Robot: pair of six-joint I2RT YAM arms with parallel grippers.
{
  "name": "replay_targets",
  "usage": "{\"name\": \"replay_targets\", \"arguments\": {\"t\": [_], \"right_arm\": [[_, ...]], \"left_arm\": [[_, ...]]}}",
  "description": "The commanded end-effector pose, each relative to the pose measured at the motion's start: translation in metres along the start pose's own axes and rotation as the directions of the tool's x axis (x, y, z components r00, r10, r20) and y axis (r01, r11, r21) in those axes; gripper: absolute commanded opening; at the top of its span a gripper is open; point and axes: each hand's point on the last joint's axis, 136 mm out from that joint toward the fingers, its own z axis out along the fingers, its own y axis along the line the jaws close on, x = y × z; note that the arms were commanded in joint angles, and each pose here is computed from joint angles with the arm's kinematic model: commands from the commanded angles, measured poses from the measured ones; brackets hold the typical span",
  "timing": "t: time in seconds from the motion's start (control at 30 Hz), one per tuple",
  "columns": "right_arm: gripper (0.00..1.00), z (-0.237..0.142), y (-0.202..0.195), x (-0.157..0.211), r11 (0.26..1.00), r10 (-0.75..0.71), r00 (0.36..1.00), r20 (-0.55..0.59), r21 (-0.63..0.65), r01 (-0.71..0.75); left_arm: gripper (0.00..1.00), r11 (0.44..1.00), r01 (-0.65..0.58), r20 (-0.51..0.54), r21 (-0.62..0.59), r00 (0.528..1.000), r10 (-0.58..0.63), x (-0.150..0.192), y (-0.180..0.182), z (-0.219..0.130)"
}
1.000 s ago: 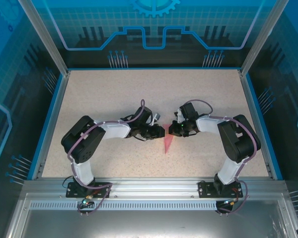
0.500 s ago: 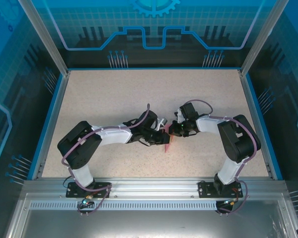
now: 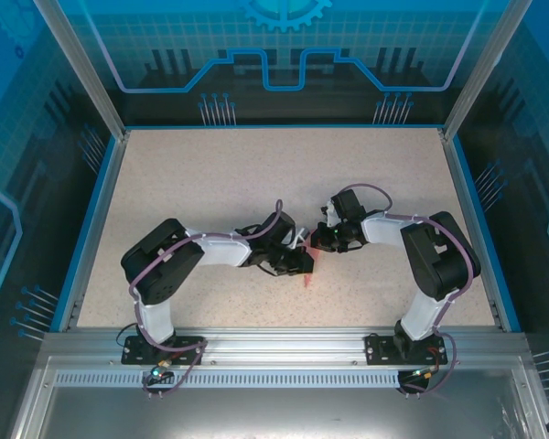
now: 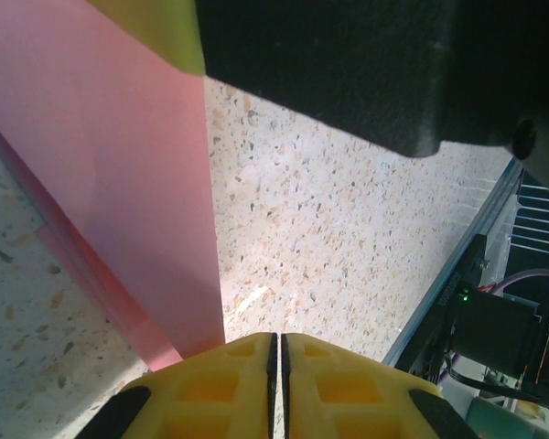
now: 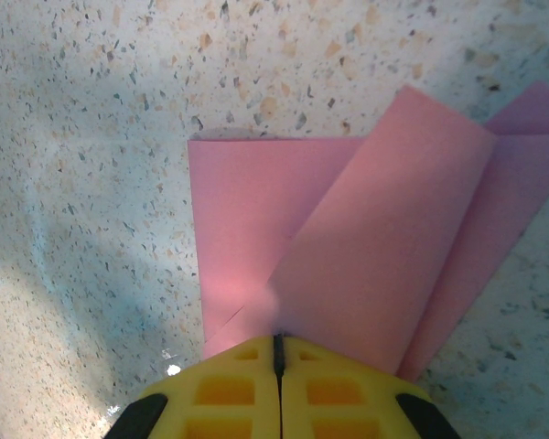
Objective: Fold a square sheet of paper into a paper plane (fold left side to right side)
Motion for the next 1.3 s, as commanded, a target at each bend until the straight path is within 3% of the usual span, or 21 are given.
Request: {"name": "replay_targets", "arguments": {"t": [0.0, 0.5, 0.97, 1.27], "right_arm": [[0.06, 0.007, -0.036, 0.035, 0.988, 0.043, 0.994, -0.1, 0.151, -0.028], [0.06, 0.005, -0.033, 0.033, 0.989, 0.037, 0.995, -0.095, 0.144, -0.023], [0.05, -0.031, 0.014, 0.006, 0.996, -0.071, 0.995, 0.065, -0.048, 0.074], [0.04, -0.047, 0.02, 0.028, 0.989, -0.108, 0.992, 0.07, -0.091, 0.114]], "left_arm": [[0.13, 1.0, 0.017, -0.026, -0.025, 1.0, -0.018, 0.009, 0.01, 0.009], [0.13, 0.996, 0.046, -0.039, -0.077, 0.998, -0.049, 0.025, 0.031, 0.012], [0.12, 0.983, 0.067, -0.058, -0.17, 0.995, -0.078, 0.043, 0.053, 0.022], [0.1, 0.977, 0.069, -0.061, -0.202, 0.995, -0.083, 0.047, 0.06, 0.023]]}}
